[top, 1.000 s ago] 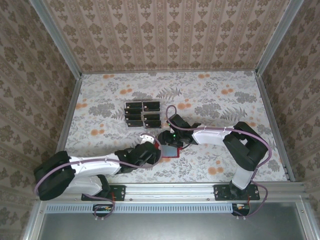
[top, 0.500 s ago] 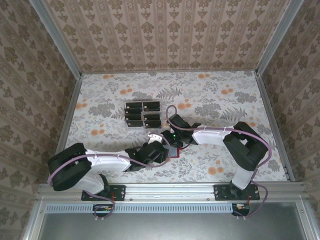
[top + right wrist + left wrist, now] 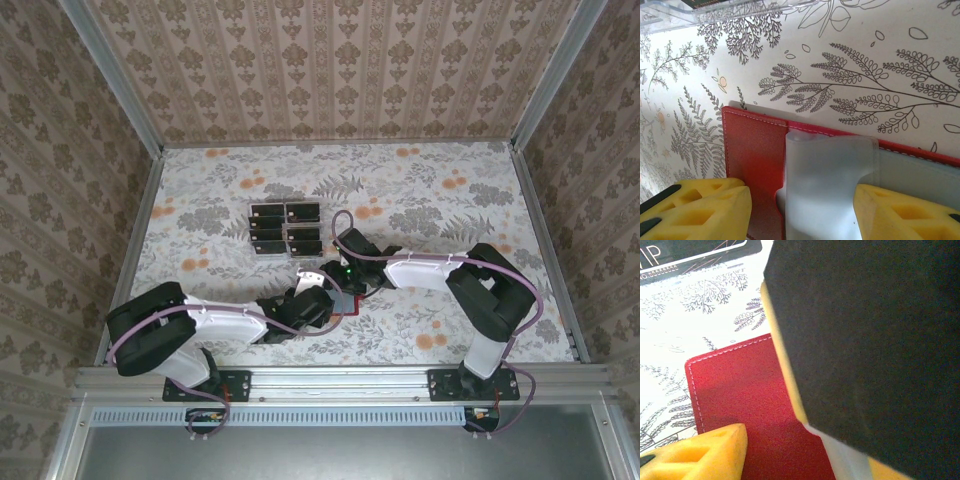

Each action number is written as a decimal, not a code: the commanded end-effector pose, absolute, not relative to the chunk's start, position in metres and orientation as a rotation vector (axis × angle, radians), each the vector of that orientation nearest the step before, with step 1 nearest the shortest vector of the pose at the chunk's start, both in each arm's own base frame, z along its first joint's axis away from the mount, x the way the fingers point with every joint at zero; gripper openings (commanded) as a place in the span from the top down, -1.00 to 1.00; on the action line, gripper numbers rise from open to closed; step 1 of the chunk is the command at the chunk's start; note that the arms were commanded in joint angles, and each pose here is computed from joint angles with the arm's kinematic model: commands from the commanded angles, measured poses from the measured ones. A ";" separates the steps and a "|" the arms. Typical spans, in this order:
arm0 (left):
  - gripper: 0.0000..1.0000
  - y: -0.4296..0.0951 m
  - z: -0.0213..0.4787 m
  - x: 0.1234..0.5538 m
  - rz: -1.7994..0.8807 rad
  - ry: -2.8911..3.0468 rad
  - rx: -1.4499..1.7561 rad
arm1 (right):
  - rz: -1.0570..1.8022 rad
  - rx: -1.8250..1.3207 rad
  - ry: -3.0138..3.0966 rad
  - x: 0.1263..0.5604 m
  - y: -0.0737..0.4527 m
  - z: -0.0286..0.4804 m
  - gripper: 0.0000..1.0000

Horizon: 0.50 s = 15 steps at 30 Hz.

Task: Put the credit cards into the card holder
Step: Flip over the card slot on the card holder.

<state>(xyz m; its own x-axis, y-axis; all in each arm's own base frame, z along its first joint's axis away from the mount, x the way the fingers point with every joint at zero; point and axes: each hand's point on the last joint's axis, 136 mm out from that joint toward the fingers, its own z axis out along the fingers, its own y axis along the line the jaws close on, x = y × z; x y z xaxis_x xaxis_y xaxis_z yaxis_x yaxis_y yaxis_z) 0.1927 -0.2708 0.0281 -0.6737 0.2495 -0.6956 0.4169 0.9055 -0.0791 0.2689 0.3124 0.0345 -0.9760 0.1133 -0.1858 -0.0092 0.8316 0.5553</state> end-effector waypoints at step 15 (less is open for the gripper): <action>-0.27 -0.263 0.017 0.189 -0.263 2.355 0.454 | 0.790 0.117 2.796 0.268 0.286 0.058 -0.20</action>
<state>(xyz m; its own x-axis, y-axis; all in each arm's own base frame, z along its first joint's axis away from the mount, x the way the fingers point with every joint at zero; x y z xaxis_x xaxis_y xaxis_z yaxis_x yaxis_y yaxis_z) 0.1924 -0.2709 0.0275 -0.6741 0.2366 -0.6997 0.4067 0.9097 -0.0842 0.2708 0.2928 0.0559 -0.9709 0.1442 -0.1910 0.0177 0.8390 0.5438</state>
